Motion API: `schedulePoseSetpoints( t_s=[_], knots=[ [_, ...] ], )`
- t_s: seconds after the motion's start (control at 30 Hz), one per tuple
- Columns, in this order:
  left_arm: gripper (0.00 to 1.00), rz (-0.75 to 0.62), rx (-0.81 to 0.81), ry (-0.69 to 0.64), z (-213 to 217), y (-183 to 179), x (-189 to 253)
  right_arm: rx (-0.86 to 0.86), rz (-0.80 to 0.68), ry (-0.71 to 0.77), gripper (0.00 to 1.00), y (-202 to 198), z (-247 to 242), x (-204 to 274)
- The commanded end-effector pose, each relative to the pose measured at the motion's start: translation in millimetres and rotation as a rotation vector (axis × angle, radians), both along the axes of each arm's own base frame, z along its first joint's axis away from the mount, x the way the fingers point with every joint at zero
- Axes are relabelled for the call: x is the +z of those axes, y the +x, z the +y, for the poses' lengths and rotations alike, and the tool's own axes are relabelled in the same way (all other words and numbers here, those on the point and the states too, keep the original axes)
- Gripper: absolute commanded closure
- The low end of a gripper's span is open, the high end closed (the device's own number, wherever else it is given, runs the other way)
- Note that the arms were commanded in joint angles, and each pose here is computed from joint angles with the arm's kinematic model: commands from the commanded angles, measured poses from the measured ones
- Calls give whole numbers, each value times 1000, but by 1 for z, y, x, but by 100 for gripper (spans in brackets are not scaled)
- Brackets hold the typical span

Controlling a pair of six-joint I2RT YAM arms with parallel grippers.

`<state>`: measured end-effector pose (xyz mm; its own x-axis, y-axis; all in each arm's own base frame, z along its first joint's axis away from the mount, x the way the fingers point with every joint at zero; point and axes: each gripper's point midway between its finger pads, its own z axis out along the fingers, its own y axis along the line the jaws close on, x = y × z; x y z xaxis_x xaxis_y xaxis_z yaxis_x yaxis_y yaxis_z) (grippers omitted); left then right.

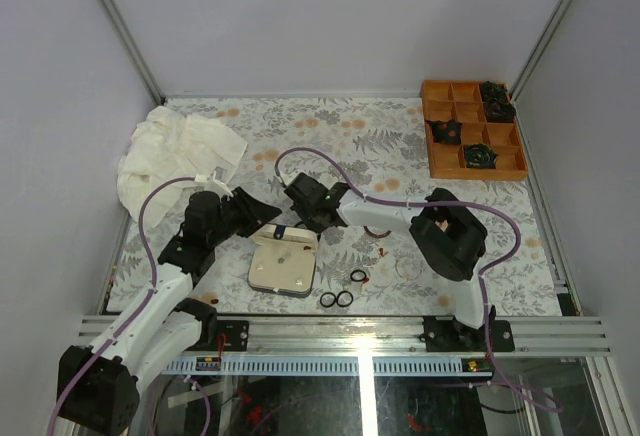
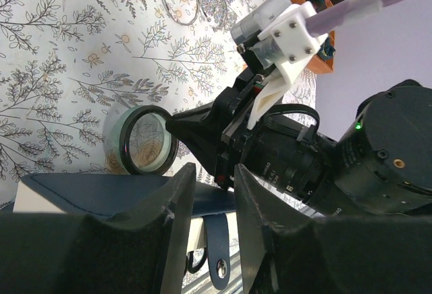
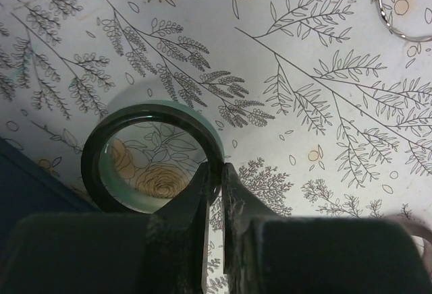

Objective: Organize the mixed jewelry
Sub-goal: Move the jewelry to the center of the board.

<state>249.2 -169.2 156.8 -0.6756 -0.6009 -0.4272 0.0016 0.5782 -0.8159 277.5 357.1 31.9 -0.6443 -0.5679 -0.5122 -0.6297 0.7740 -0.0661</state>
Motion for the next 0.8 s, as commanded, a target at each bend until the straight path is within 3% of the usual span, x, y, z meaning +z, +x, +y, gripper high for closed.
schedulePoseSetpoints(
  t_s=[0.0,0.17,0.33,0.4,0.57,0.77],
  knots=[
    [71,-39,-4,16,0,3,12,-13,-45,-15,90,10,6,10],
    [71,-40,-4,18,0,3,13,17,-35,9,88,7,11,13],
    [71,-39,-5,18,0,3,12,57,-17,75,76,0,21,22],
    [71,-43,-4,17,0,3,14,51,-19,78,65,-1,19,26],
    [71,-43,-5,17,0,3,13,6,-81,103,49,5,13,46],
    [71,-45,-2,19,1,3,14,-60,-136,95,42,12,-8,68]
  ],
)
